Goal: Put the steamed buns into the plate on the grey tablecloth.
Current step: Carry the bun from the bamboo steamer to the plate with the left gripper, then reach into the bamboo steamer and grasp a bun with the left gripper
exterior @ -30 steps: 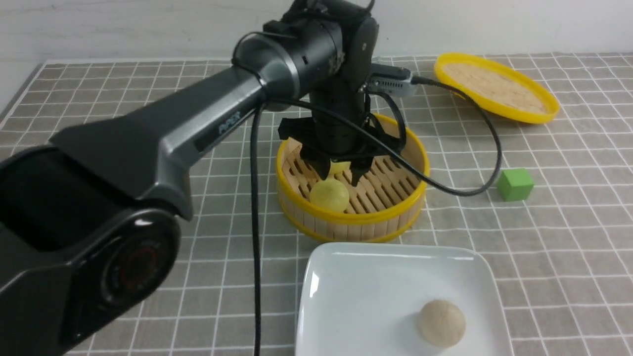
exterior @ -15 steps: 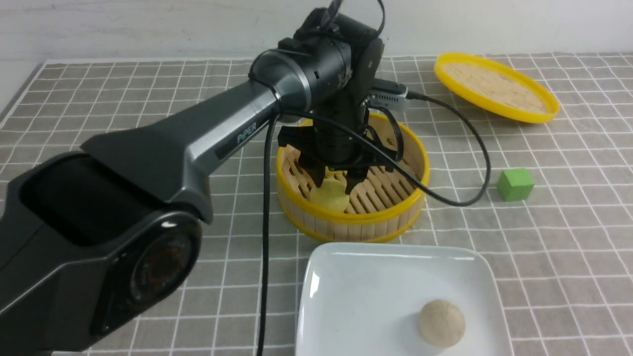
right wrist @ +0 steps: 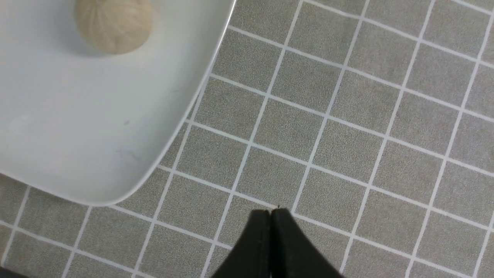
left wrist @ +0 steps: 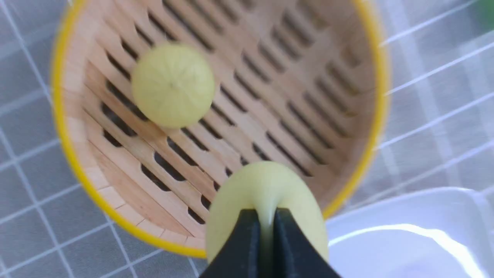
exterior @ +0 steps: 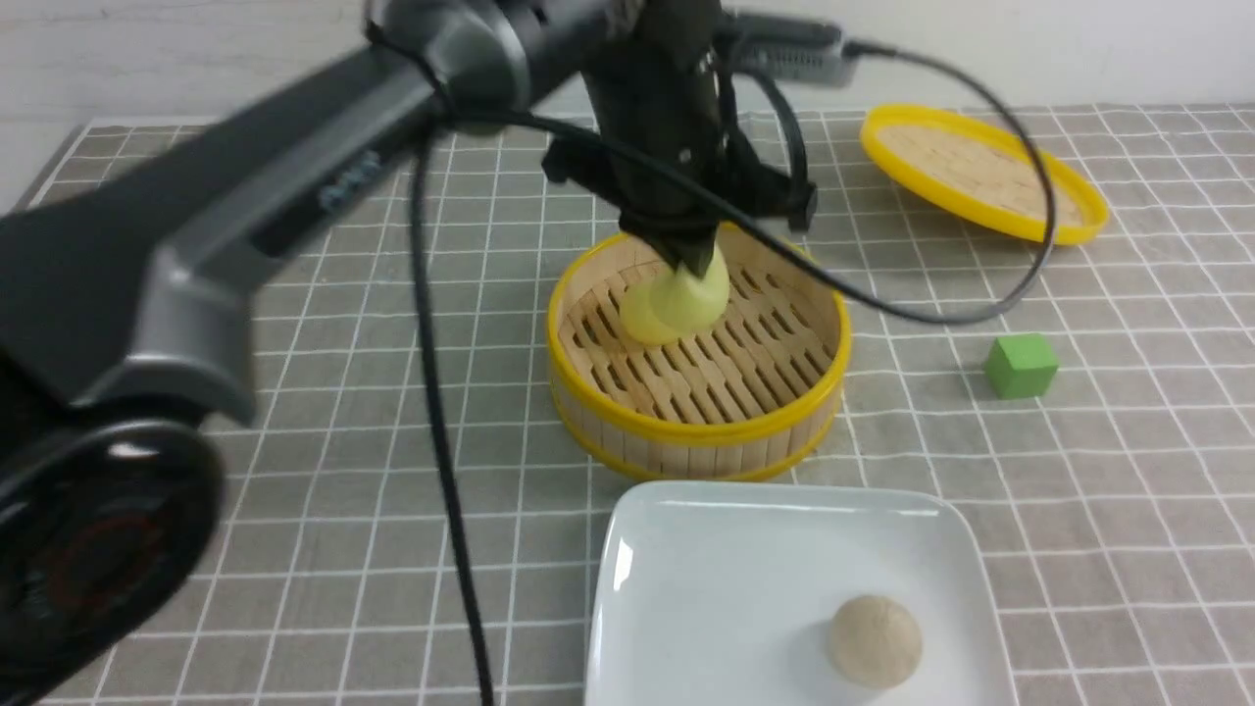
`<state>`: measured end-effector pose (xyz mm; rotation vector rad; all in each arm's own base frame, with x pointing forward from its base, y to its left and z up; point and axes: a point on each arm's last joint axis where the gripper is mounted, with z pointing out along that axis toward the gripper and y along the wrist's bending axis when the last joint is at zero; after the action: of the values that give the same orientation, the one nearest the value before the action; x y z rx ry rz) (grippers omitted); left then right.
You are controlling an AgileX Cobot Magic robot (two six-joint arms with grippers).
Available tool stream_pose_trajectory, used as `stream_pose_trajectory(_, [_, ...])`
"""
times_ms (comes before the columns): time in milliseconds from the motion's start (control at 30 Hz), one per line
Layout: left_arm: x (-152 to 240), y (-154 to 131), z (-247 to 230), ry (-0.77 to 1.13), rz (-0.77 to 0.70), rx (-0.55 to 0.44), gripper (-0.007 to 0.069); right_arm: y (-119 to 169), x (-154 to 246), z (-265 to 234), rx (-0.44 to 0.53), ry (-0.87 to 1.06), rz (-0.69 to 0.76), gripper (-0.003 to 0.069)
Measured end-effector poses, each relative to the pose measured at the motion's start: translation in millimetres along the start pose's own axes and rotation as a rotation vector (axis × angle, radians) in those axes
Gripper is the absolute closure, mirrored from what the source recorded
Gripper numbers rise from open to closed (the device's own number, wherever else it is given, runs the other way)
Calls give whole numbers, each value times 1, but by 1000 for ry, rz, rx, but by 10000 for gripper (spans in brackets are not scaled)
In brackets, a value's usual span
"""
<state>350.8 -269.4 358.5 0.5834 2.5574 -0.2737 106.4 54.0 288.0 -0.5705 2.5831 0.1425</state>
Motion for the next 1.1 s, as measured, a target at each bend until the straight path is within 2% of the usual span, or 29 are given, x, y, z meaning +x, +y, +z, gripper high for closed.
stream_pose_trajectory(33, [-1,-1,-32,-58,-6,33,603,0,0,0,0,-4,0,650])
stream_pose_trajectory(100, [2,-2,-56,-92,-12,68,603,0,-1,0,-1,-9,0,648])
stream_pose_trajectory(200, [19,-8,-68,-55,-20,132,603,0,-1,0,-1,-15,0,646])
stream_pose_trajectory(267, [32,-13,-56,14,-15,141,602,0,-1,0,-1,-17,0,644])
stream_pose_trajectory(333, [68,-24,-7,216,0,115,588,0,-2,0,-2,-23,0,641])
stream_pose_trajectory(367, [71,-24,-3,232,-2,111,586,0,-2,0,-2,-23,0,640])
stream_pose_trajectory(433, [106,-37,37,382,18,84,556,0,-2,0,-2,-24,0,638])
stream_pose_trajectory(567, [132,-56,71,406,53,85,476,0,-2,0,-2,-25,0,635])
stream_pose_trajectory(600, [137,-64,81,403,60,89,414,0,-2,0,-2,-26,0,633])
stream_pose_trajectory(733, [138,-69,88,376,66,87,261,0,-2,0,0,-25,-1,627])
stream_pose_trajectory(767, [138,-69,88,375,66,86,253,0,-2,0,0,-25,-1,627])
stream_pose_trajectory(833, [133,-67,86,350,89,64,153,0,-2,0,0,-25,-1,623])
stream_pose_trajectory(867, [133,-67,86,348,92,61,146,0,-2,0,0,-25,-1,623])
stream_pose_trajectory(900, [123,-65,81,308,123,29,90,0,-2,0,1,-28,-2,620])
stream_pose_trajectory(1000, [105,-60,71,240,128,-15,47,0,-2,0,2,-29,-2,619])
stream_pose_trajectory(1100, [77,-44,56,142,66,-73,35,-1,-3,0,6,-33,-5,619])
